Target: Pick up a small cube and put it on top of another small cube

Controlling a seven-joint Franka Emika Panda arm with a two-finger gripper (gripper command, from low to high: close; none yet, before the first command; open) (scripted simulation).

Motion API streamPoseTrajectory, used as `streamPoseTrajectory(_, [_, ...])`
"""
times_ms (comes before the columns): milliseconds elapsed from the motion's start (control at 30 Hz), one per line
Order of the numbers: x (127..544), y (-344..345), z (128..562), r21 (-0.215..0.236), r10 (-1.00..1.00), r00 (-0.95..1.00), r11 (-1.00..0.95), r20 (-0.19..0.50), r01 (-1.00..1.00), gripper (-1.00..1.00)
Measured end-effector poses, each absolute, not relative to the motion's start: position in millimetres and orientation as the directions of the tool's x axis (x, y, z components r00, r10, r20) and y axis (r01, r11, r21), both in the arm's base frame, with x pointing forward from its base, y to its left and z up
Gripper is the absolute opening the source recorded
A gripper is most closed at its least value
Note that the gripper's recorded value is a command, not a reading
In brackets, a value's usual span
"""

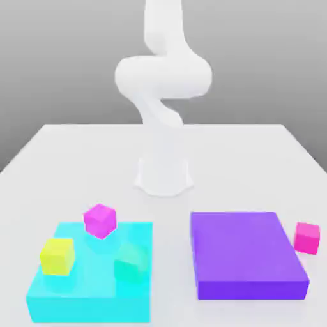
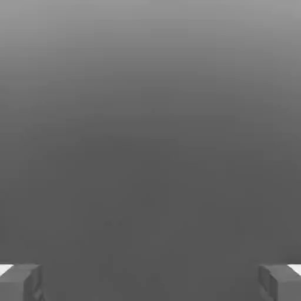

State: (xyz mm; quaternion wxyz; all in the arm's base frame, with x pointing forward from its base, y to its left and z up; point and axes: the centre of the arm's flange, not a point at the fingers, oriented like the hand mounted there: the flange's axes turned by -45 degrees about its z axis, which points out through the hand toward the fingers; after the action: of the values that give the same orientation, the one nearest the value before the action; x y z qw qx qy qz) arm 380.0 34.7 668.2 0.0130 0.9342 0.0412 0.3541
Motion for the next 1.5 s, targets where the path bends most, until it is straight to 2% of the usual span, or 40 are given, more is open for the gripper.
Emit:
streamPoseTrajectory(100, [411, 80, 610, 0.12, 0.217, 0.786, -0.976, 0.579, 0.181, 0.0])
streamPoseTrajectory(200, [429, 125, 551, 0.167, 0.343, 0.8, -0.939, 0.492, 0.3, 0.0])
streamPoseTrajectory(300, [435, 168, 490, 0.194, 0.467, 0.788, -0.884, 0.401, 0.425, 0.0])
streamPoseTrajectory(400, [428, 210, 428, 0.201, 0.584, 0.751, -0.811, 0.309, 0.549, 0.0])
streamPoseTrajectory(567, [389, 274, 328, 0.164, 0.76, 0.629, -0.65, 0.164, 0.742, 0.0])
streamPoseTrajectory(667, [346, 311, 272, 0.115, 0.855, 0.511, -0.519, 0.09, 0.847, 0.0])
streamPoseTrajectory(767, [305, 329, 222, 0.047, 0.912, 0.409, -0.41, 0.029, 0.911, 0.0])
streamPoseTrajectory(833, [286, 336, 195, 0.011, 0.933, 0.361, -0.361, 0.009, 0.932, 0.0])
streamPoseTrajectory(1000, [279, 339, 141, -0.001, 0.938, 0.346, -0.346, 0.004, 0.938, 0.0])
streamPoseTrajectory(1033, [278, 338, 133, -0.001, 0.939, 0.345, -0.345, 0.002, 0.939, -1.0])
streamPoseTrajectory(1267, [278, 338, 133, -0.001, 0.939, 0.344, -0.344, 0.002, 0.939, -1.0])
streamPoseTrajectory(1467, [279, 337, 188, 0.0, 0.937, 0.349, -0.349, 0.001, 0.937, -1.0])
streamPoseTrajectory(1500, [291, 327, 194, 0.005, 0.916, 0.4, -0.4, -0.003, 0.916, -1.0])
